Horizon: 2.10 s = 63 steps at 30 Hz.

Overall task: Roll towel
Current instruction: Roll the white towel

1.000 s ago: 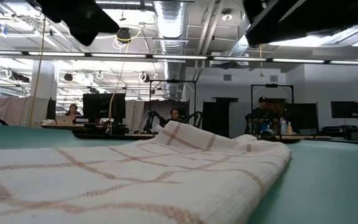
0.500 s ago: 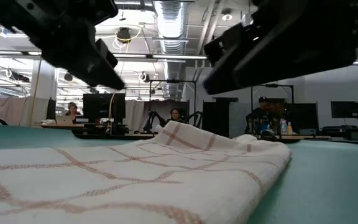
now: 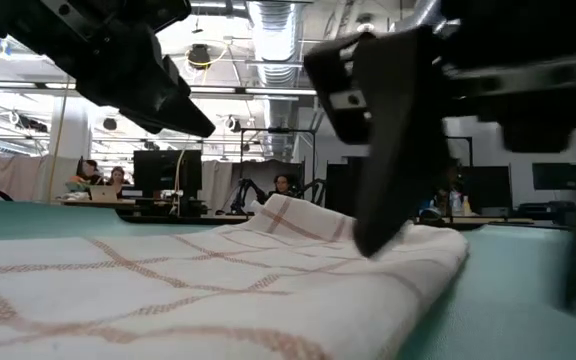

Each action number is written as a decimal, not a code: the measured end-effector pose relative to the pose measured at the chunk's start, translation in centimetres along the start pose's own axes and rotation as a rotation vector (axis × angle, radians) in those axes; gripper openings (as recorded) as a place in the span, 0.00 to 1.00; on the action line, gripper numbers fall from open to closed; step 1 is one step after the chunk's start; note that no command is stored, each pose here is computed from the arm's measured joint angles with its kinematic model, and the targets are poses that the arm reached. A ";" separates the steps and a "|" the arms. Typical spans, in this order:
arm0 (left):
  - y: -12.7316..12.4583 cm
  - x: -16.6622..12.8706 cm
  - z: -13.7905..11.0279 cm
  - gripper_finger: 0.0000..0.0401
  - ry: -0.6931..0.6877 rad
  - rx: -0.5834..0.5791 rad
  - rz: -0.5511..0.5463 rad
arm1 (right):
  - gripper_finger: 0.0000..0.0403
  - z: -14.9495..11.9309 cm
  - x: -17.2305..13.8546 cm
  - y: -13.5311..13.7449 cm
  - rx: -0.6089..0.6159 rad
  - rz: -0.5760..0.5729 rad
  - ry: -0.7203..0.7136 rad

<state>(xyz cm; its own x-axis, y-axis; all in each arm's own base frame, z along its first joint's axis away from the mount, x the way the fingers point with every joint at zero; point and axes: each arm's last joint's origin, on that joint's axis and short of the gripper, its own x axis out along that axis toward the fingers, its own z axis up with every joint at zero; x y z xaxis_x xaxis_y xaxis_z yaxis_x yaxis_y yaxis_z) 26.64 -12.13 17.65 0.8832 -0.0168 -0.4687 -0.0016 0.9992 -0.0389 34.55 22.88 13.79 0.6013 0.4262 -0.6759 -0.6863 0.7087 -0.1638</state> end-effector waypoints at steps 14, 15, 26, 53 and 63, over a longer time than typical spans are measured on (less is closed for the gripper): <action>-0.4 0.0 2.3 0.00 -0.088 0.141 0.023 | 0.55 0.6 2.1 0.2 -0.231 -0.020 0.053; -0.4 0.0 2.3 0.00 -0.088 0.140 0.027 | 0.55 0.5 2.1 -0.2 -0.227 -0.024 0.052; -0.1 0.1 2.2 0.00 -0.070 0.082 0.028 | 0.34 -0.3 2.0 -3.2 -0.030 -0.093 0.064; -6.2 -2.1 0.6 0.00 -0.134 0.021 -0.134 | 0.02 6.0 -8.6 -4.3 0.223 -0.503 -0.063; -6.1 -2.1 0.7 0.00 -0.161 0.023 -0.074 | 0.02 5.4 -9.7 -9.8 0.272 -0.641 -0.095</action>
<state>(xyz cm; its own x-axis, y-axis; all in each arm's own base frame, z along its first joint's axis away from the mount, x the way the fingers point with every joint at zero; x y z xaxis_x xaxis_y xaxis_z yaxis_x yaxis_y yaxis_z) 25.12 -18.12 19.54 0.9442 -0.0862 -0.3180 0.0752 0.9961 -0.0469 37.67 14.85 25.81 0.8949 -0.0842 -0.4383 -0.0654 0.9468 -0.3152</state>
